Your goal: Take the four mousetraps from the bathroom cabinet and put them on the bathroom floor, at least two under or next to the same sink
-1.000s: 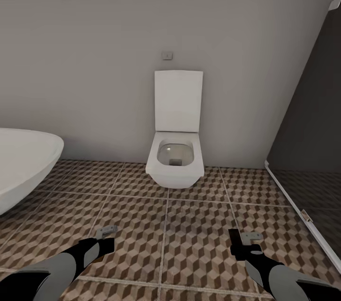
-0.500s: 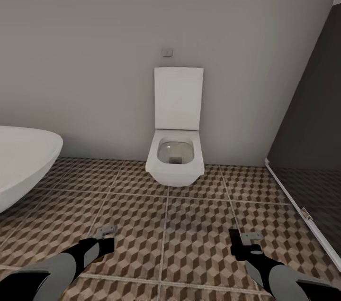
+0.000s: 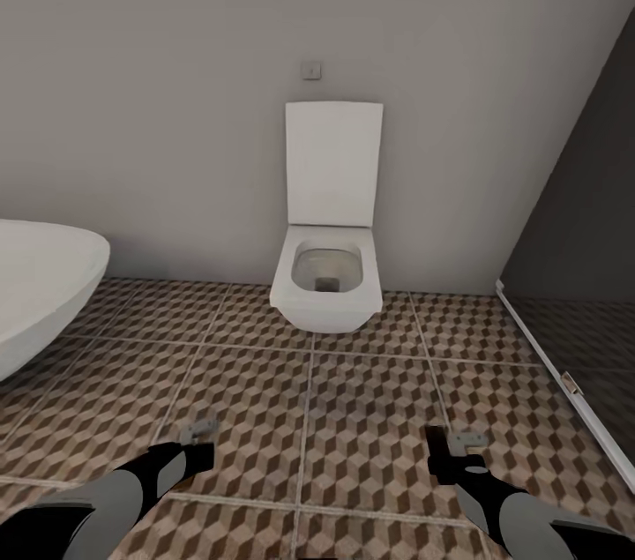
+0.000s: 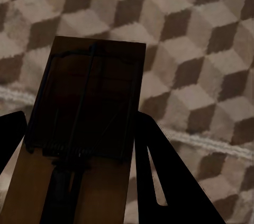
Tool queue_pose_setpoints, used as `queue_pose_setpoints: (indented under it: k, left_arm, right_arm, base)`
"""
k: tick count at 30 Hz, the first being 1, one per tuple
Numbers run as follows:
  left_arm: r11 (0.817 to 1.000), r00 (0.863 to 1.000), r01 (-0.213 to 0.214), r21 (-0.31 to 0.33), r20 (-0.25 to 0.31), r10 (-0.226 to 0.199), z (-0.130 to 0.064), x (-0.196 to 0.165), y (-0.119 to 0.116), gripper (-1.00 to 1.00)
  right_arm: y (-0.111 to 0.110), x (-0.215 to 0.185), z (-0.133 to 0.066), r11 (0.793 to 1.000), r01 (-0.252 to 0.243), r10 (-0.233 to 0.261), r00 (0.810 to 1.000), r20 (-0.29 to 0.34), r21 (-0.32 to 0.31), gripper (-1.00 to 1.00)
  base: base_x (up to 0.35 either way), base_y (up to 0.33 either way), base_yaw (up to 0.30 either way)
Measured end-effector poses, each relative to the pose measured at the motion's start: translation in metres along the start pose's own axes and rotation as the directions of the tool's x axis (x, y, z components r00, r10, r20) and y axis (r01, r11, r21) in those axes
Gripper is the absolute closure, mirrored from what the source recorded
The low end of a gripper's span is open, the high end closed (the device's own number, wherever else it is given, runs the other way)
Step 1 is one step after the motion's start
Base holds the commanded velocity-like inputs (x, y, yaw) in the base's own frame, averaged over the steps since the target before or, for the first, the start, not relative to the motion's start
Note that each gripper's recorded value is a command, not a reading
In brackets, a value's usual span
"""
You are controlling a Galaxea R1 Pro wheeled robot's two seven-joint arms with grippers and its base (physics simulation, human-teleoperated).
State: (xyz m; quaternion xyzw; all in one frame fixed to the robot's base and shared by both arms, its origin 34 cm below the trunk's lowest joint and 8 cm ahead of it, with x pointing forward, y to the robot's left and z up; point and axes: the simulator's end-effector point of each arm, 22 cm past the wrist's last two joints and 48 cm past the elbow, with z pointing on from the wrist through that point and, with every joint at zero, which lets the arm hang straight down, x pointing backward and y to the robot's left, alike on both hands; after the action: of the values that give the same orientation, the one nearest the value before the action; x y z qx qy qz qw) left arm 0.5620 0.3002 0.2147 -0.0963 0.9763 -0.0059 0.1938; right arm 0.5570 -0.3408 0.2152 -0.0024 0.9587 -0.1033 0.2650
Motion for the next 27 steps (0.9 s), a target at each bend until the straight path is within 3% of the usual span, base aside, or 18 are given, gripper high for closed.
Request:
queue_pose_setpoints:
  k: [15,17,19,20,23,27]
  left_arm:
    - [1.0,1.0,-0.018,-0.005,0.001,0.018,0.008,0.002,0.003,1.0]
    - [1.0,0.998,-0.028,-0.005,0.047,0.028,0.008,-0.008,0.001,1.0]
    - [0.997,0.989,-0.074,-0.011,0.126,0.075,0.007,-0.024,-0.005,1.0]
    - [0.996,0.986,-0.09,-0.015,0.136,0.092,0.007,-0.026,-0.007,1.0]
    - [0.98,0.964,-0.194,-0.042,0.179,0.198,0.005,-0.036,-0.019,1.0]
    - [0.973,0.949,-0.222,-0.053,0.217,0.229,0.002,-0.051,-0.023,1.0]
  right_arm:
    - [0.003,0.012,0.006,1.0,0.006,-0.006,1.0,-0.023,-0.003,1.0]
    - [0.003,0.012,0.006,1.0,0.006,-0.006,1.0,-0.022,-0.003,1.0]
    - [0.003,0.012,0.006,1.0,0.006,-0.006,1.0,-0.021,-0.002,1.0]
    - [0.003,0.012,0.006,1.0,0.007,-0.007,1.0,-0.021,-0.002,1.0]
    - [0.003,0.011,0.006,1.0,0.008,-0.008,1.0,-0.02,-0.002,1.0]
    - [0.003,0.011,0.006,1.0,0.007,-0.007,1.0,-0.019,-0.002,1.0]
  base:
    - [0.0,0.0,0.0]
    - [0.0,0.0,0.0]
    - [0.0,0.0,0.0]
    - [0.0,0.0,0.0]
    - [0.0,0.0,0.0]
    - [0.0,0.0,0.0]
